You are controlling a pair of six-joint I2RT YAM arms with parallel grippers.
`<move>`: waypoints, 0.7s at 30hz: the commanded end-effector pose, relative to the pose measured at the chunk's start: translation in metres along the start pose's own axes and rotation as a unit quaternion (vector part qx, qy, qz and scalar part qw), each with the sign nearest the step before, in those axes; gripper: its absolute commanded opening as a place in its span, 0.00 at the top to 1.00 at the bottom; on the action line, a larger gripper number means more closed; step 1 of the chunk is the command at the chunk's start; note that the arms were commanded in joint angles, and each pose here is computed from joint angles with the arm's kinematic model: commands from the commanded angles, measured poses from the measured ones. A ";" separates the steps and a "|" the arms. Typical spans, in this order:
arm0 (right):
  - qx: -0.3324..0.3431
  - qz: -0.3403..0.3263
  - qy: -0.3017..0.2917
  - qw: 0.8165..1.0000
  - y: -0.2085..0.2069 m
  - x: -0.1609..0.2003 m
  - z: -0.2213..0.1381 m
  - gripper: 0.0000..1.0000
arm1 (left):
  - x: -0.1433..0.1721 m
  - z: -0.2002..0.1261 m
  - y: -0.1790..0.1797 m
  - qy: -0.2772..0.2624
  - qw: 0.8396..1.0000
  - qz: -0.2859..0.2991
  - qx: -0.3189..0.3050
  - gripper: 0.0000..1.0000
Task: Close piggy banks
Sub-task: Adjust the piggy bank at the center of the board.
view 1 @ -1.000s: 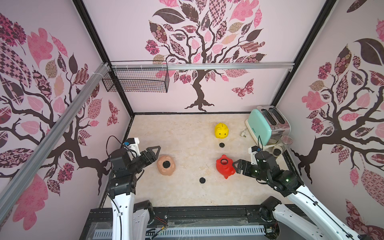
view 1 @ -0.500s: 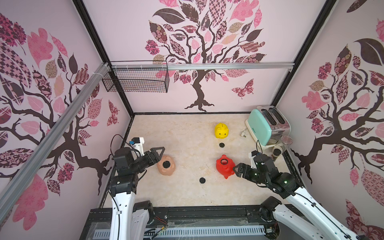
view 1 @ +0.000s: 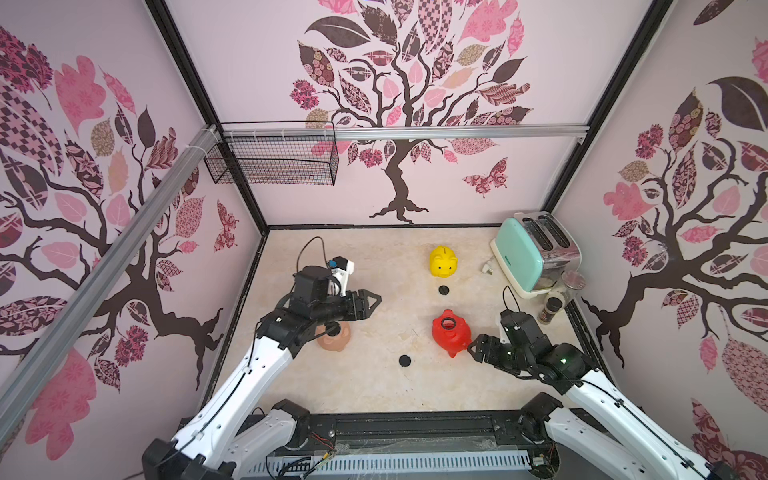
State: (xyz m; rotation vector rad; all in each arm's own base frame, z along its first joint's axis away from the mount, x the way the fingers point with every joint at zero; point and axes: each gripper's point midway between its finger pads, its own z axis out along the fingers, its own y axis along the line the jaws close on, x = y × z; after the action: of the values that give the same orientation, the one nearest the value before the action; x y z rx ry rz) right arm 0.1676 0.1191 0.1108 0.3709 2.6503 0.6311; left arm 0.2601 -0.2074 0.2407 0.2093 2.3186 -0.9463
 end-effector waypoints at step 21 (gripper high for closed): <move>0.078 0.073 -0.004 0.994 -0.033 -0.002 0.049 0.25 | -0.011 0.174 -0.017 0.144 0.989 0.012 0.012 0.35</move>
State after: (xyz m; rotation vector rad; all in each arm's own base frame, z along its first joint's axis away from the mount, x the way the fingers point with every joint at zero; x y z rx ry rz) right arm 0.1753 0.1124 0.0535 0.5822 2.7336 0.4970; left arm 0.3419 -0.3218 0.1581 0.3733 2.5803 -0.9413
